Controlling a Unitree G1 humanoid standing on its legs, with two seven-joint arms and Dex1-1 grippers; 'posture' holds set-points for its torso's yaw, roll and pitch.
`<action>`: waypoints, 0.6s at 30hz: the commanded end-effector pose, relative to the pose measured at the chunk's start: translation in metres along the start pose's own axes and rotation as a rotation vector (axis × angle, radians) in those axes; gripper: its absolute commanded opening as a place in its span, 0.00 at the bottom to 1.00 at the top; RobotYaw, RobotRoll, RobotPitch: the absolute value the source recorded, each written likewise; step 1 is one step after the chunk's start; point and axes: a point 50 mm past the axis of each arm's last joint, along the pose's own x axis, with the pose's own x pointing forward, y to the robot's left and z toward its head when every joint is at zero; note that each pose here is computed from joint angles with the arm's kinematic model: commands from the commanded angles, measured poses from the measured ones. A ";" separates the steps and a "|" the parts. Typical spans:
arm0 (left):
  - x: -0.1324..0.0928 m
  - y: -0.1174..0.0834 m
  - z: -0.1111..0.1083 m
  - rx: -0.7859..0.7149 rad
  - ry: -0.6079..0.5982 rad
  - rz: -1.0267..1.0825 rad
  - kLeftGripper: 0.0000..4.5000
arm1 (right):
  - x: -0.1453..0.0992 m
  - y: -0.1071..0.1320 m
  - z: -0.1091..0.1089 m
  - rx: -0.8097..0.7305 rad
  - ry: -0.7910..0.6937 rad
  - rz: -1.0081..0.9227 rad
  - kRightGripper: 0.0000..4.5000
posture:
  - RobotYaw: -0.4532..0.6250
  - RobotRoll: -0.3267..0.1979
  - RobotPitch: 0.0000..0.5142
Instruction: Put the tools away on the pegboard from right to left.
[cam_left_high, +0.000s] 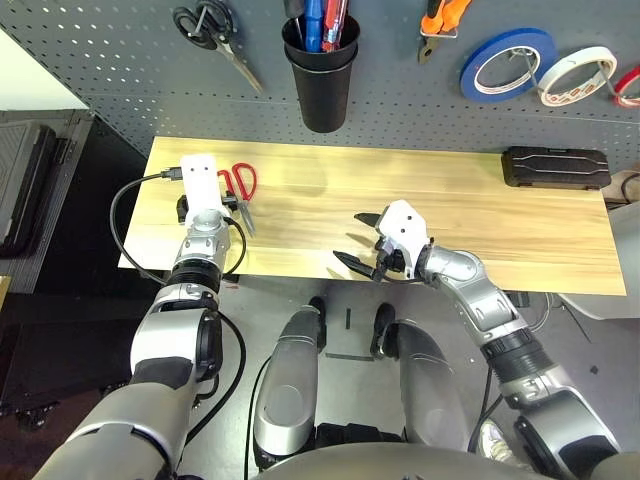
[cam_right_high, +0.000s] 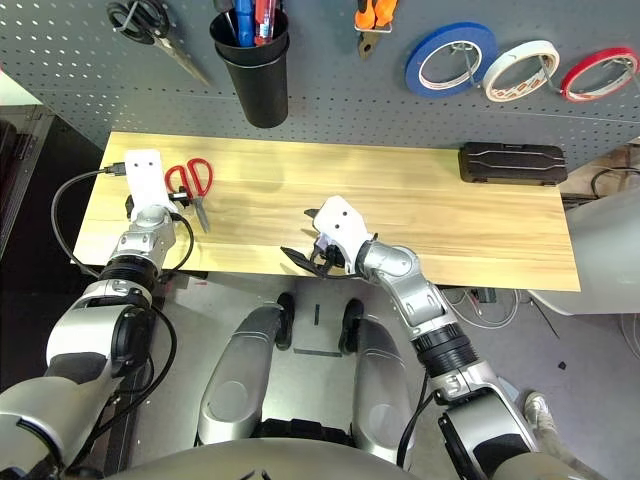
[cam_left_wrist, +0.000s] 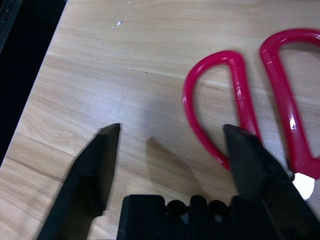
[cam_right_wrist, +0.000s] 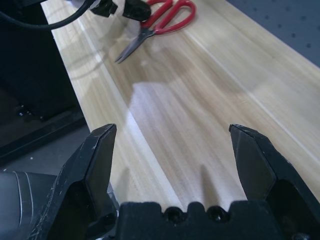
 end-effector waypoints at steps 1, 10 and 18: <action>-0.002 -0.002 -0.027 0.031 0.106 -0.015 0.63 | -0.006 0.004 -0.006 0.022 0.014 0.004 1.00 | 0.60 0.62 0.80; -0.008 -0.016 -0.037 -0.028 0.147 -0.056 0.01 | -0.009 0.003 -0.004 0.010 -0.013 0.050 1.00 | 0.62 0.62 0.77; -0.013 -0.019 -0.037 -0.075 0.134 -0.053 0.01 | -0.005 0.003 -0.004 -0.003 -0.020 0.069 1.00 | 0.64 0.62 0.74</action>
